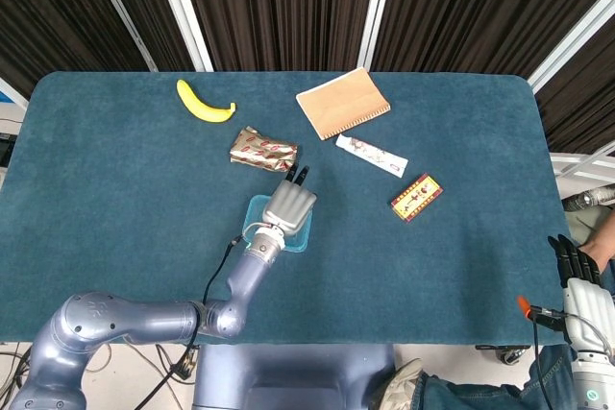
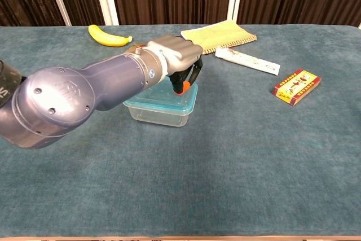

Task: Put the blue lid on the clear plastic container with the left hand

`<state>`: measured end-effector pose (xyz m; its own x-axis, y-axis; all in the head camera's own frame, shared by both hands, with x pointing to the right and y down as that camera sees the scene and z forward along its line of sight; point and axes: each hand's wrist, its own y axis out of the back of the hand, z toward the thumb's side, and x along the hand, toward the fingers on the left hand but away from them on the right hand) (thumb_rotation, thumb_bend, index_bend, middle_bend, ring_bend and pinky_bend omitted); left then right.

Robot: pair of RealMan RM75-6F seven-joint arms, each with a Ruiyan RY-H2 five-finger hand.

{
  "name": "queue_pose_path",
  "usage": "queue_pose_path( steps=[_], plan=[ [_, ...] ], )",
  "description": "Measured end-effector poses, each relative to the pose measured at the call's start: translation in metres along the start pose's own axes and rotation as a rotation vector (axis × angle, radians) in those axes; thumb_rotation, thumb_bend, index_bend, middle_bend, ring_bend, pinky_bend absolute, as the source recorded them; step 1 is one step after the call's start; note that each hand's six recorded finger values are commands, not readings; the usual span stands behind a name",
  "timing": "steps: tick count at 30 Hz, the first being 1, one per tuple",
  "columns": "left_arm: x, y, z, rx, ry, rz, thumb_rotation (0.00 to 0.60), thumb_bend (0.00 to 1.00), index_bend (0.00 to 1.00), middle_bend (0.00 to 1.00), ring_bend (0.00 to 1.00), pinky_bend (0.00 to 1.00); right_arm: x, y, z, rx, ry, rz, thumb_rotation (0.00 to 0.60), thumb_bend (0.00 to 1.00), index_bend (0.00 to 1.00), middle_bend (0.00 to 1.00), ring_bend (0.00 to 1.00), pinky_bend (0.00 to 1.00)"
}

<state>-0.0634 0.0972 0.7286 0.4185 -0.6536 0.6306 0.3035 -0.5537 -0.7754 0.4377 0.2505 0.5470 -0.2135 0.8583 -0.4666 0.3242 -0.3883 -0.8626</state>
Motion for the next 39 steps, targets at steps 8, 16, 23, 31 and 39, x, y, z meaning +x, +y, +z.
queue_pose_path(
  steps=[8, 16, 23, 31, 39],
  plan=[
    [-0.002, -0.006, 0.002, 0.033, 0.002, -0.016, 0.600, 0.48, 0.56, 0.53, 0.02, 0.00, 0.000, 0.000, 0.001, 0.004, 0.003, -0.001, 0.600, 0.27, 0.02, 0.00, 0.00, 0.00],
    [-0.008, 0.006, 0.002, 0.025, 0.002, 0.010, 0.600, 0.48, 0.55, 0.53, 0.02, 0.00, 0.000, 0.000, 0.001, 0.007, 0.002, 0.000, 0.600, 0.27, 0.02, 0.00, 0.00, 0.00],
    [-0.017, 0.017, 0.001, 0.009, -0.002, 0.031, 0.600, 0.48, 0.55, 0.52, 0.02, 0.00, 0.001, 0.000, 0.000, 0.008, -0.001, 0.002, 0.600, 0.27, 0.02, 0.00, 0.00, 0.00],
    [-0.033, 0.028, 0.002, 0.017, -0.035, 0.083, 0.600, 0.48, 0.55, 0.52, 0.02, 0.00, 0.001, -0.002, 0.001, 0.014, 0.001, 0.004, 0.600, 0.27, 0.02, 0.00, 0.00, 0.00],
    [-0.052, 0.033, -0.002, 0.021, -0.056, 0.117, 0.600, 0.48, 0.56, 0.52, 0.02, 0.00, 0.001, -0.001, 0.000, 0.016, -0.001, 0.001, 0.600, 0.27, 0.02, 0.00, 0.00, 0.00]
  ],
)
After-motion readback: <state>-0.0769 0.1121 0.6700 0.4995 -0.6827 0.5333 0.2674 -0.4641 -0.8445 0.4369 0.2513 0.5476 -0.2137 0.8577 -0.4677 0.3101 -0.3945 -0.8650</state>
